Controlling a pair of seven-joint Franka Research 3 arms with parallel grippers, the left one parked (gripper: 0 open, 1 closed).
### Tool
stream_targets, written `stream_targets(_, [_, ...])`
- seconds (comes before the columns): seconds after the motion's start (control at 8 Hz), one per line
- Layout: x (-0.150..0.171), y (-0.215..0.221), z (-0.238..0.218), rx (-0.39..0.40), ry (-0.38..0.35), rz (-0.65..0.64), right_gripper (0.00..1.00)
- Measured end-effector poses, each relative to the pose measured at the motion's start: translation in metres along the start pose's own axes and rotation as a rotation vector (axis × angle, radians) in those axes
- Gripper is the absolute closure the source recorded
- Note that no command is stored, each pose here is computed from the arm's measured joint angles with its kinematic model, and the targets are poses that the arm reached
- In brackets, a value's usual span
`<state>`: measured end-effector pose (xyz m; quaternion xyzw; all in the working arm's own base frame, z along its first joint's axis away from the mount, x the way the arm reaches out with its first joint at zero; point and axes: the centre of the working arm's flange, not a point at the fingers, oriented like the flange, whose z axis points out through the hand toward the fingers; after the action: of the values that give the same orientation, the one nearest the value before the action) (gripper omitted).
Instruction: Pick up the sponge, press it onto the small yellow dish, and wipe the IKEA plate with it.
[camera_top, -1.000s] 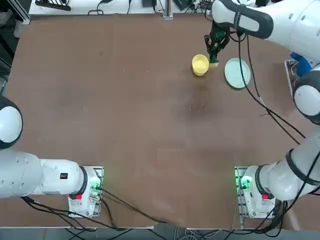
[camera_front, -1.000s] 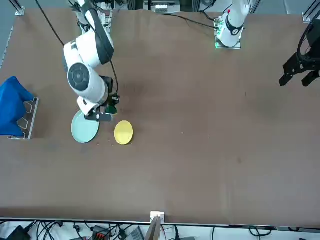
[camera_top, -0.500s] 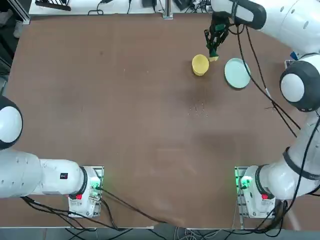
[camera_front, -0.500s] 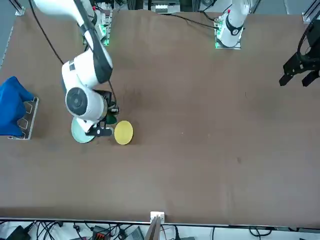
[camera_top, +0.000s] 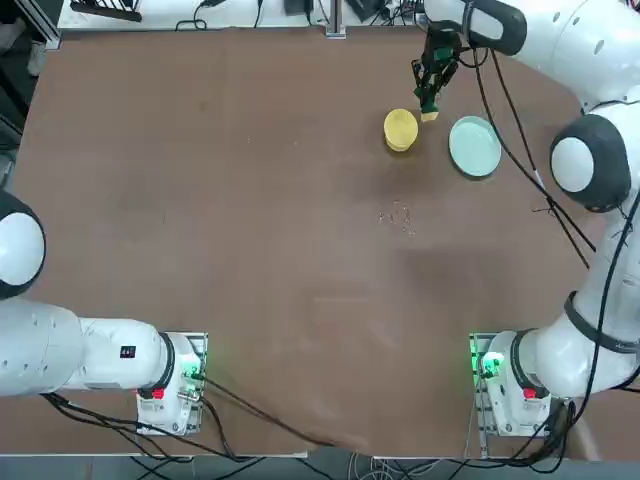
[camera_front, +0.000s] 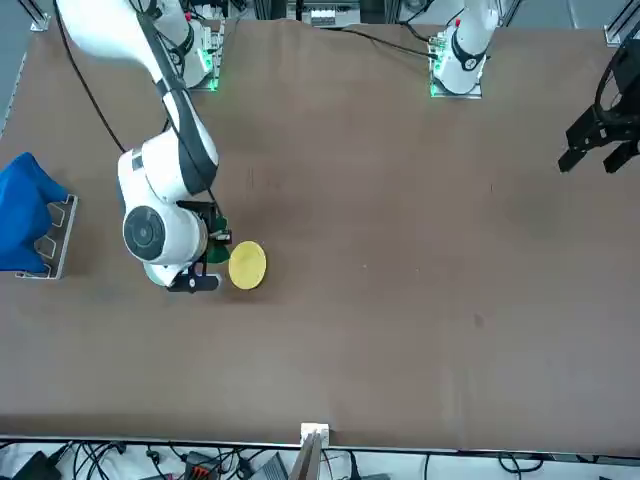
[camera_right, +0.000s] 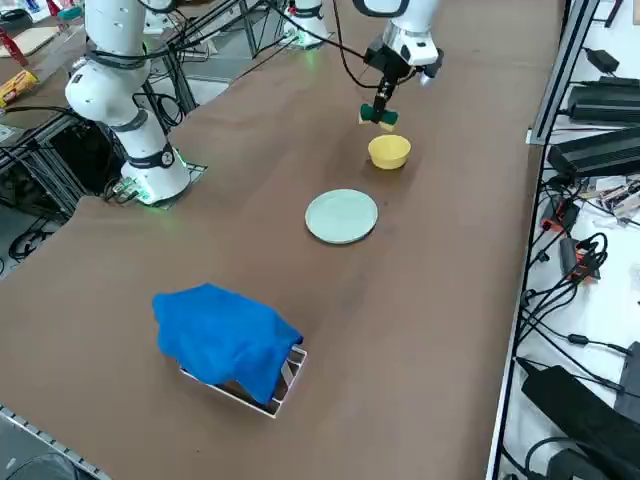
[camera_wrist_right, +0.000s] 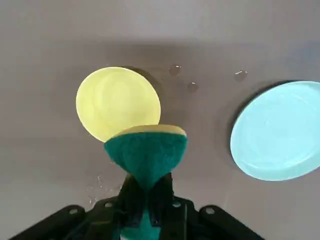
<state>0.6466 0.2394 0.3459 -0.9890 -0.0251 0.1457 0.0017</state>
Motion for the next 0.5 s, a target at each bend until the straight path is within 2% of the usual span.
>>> stream_targets(0.5, [0.019,0.004,0.028,0.004,-0.033,-0.045,0.91])
